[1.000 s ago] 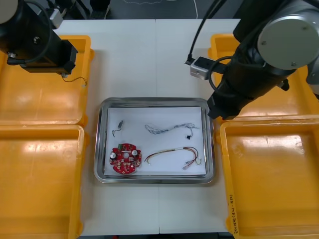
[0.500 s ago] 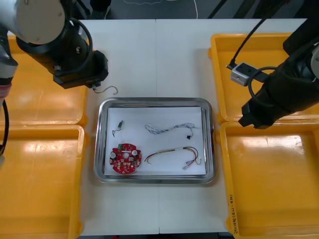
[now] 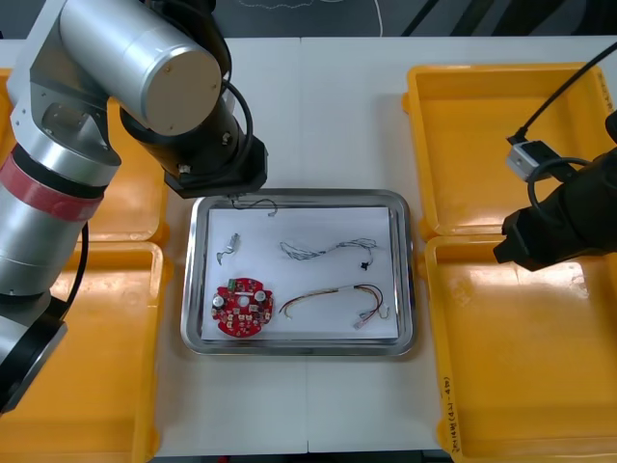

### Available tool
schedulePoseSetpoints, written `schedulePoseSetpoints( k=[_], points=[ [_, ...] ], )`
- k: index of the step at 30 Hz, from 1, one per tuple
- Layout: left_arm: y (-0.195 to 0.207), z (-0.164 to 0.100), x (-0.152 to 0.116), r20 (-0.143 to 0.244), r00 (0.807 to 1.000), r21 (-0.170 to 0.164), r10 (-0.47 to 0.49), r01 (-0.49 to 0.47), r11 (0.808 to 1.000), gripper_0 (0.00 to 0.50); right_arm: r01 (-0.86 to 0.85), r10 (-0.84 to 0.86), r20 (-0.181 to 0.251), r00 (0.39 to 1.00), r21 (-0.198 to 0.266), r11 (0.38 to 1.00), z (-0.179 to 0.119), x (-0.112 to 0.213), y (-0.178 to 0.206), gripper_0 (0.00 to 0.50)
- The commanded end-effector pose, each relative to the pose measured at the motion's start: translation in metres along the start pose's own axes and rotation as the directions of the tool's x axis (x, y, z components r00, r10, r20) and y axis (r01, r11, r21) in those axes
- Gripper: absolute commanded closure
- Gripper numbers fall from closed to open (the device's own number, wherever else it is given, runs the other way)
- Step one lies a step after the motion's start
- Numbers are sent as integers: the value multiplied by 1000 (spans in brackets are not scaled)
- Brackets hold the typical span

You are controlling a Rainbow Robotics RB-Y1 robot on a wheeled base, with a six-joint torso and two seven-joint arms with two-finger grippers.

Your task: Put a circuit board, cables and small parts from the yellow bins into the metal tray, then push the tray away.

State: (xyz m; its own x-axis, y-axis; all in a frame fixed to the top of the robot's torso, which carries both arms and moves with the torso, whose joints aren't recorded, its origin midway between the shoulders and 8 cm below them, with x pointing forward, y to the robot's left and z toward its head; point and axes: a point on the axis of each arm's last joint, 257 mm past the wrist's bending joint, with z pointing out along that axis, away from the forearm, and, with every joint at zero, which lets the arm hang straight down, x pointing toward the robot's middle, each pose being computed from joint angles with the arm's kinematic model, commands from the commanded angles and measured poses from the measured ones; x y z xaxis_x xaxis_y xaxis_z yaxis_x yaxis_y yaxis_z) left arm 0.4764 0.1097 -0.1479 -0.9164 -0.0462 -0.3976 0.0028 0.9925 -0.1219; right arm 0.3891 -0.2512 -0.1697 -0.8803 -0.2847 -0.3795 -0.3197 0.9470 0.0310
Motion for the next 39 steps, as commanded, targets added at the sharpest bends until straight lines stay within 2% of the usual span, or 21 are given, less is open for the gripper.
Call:
schedulePoseSetpoints(
  k=[1, 10, 13, 19, 30, 39],
  points=[
    [-17, 6, 11, 12, 999, 14, 46, -46, 999, 497, -115, 114, 17, 993, 58, 992, -13, 15, -35, 27],
    [-10, 34, 30, -10, 998, -39, 55, -56, 998, 499, -219, 219, 14, 976, 107, 970, -10, 38, -64, 27],
    [-12, 44, 32, -16, 998, -42, 64, -65, 997, 497, -248, 249, 6, 969, 118, 962, -8, 46, -69, 28],
    [-20, 64, 31, -15, 997, -25, 82, -82, 996, 494, -302, 307, -23, 951, 115, 946, -2, 67, -73, 28],
    [-18, 91, 28, -22, 996, -31, 92, -92, 995, 498, -350, 353, -16, 935, 104, 931, -1, 68, -72, 30],
    [-18, 97, 31, -32, 994, -34, 104, -105, 994, 493, -368, 370, -5, 929, 85, 926, 0, 65, -69, 28]
  ],
)
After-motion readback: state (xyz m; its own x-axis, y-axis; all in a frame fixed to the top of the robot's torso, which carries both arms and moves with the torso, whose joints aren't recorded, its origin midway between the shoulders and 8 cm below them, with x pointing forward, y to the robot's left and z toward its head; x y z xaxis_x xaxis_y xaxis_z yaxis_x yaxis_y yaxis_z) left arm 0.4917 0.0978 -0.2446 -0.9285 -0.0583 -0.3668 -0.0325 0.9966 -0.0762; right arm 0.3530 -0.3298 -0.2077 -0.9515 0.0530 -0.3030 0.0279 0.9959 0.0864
